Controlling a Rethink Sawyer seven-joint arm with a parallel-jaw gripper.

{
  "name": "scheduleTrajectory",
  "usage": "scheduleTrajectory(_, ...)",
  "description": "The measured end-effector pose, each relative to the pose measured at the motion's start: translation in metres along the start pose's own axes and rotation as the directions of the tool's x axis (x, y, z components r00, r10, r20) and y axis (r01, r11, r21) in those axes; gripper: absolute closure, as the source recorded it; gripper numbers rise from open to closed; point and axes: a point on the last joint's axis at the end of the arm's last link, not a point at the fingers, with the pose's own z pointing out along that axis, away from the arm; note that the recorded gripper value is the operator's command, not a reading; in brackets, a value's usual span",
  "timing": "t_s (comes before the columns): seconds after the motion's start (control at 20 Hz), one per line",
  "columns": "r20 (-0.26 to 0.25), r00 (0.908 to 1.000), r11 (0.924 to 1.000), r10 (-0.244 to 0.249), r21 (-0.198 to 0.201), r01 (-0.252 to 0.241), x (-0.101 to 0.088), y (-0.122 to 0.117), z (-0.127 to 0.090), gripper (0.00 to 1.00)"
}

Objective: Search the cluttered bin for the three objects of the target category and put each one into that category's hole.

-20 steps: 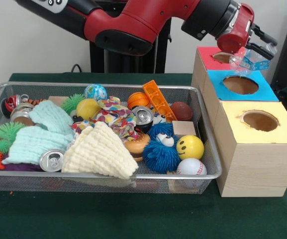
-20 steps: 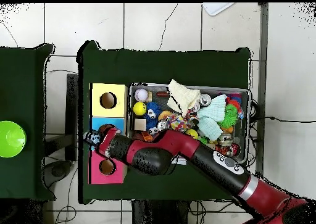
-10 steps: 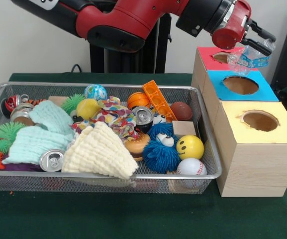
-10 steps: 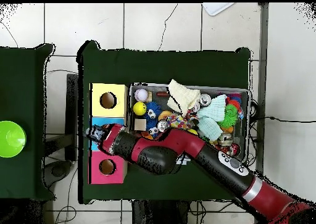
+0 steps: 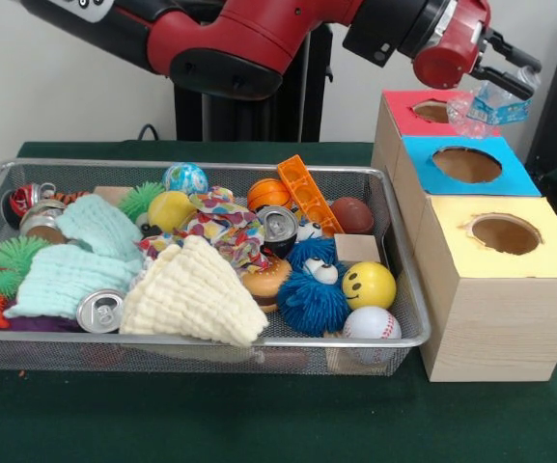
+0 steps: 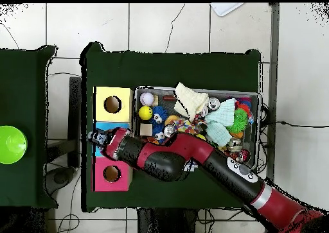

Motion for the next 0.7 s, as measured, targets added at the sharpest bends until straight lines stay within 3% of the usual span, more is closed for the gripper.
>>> scheduleTrajectory(0.7, 0.007, 0.9999, 0.9999, -0.015, -0.002, 0.015, 0.0048, 0.0044, 0.0046, 1.0)
